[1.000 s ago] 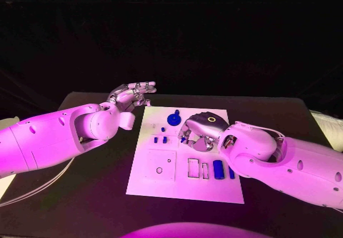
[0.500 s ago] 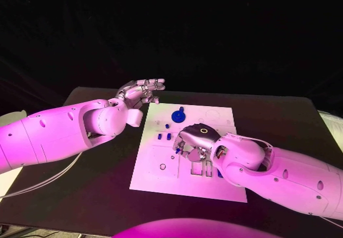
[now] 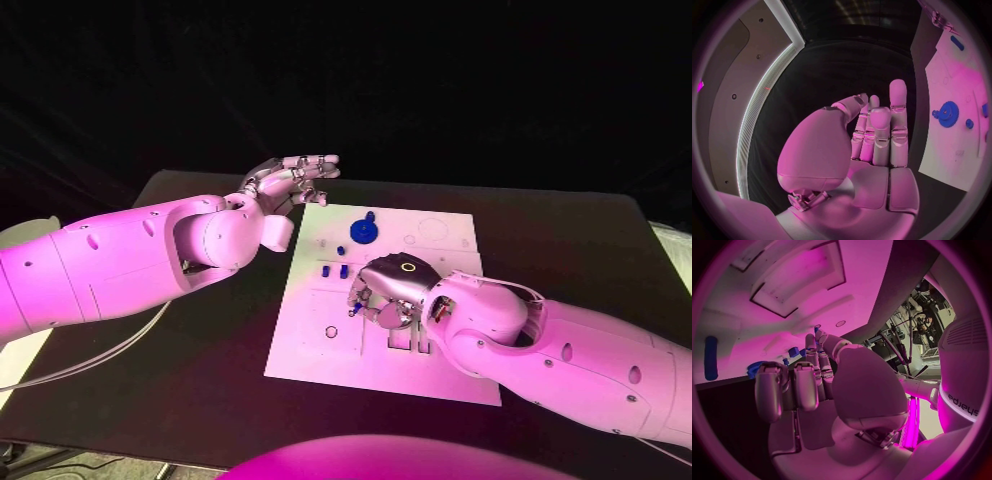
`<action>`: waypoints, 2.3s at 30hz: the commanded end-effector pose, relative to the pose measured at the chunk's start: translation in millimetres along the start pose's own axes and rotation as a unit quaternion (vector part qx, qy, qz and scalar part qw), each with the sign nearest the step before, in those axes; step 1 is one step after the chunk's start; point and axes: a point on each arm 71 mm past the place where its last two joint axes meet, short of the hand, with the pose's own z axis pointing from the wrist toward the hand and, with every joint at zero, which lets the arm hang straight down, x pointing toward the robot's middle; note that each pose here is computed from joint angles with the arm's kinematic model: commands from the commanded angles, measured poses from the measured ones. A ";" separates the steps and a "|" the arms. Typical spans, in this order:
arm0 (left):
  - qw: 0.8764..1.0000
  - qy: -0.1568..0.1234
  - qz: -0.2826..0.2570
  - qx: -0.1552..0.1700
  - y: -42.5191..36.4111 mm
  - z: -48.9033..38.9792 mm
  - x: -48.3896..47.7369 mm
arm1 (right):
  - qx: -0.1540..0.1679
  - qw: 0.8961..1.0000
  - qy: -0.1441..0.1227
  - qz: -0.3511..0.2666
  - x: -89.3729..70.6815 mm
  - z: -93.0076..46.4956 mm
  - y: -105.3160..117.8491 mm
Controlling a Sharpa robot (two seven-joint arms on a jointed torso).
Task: Assemble the parts on the task board
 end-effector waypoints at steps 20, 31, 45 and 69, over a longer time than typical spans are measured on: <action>1.000 0.018 -0.003 -0.003 0.4 0.2 4.2 | -0.004 1.000 0.027 -0.011 11.4 6.8 1.5; 1.000 0.020 0.000 -0.004 0.5 0.0 4.1 | 0.005 0.999 0.041 -0.014 16.5 8.1 -0.1; 1.000 0.018 0.001 -0.005 0.3 -0.2 2.7 | 0.011 1.000 0.012 -0.008 14.3 5.5 -4.3; 1.000 0.017 0.002 -0.010 1.1 -2.8 1.1 | 0.133 0.991 -0.019 -0.028 -53.1 -65.0 -89.3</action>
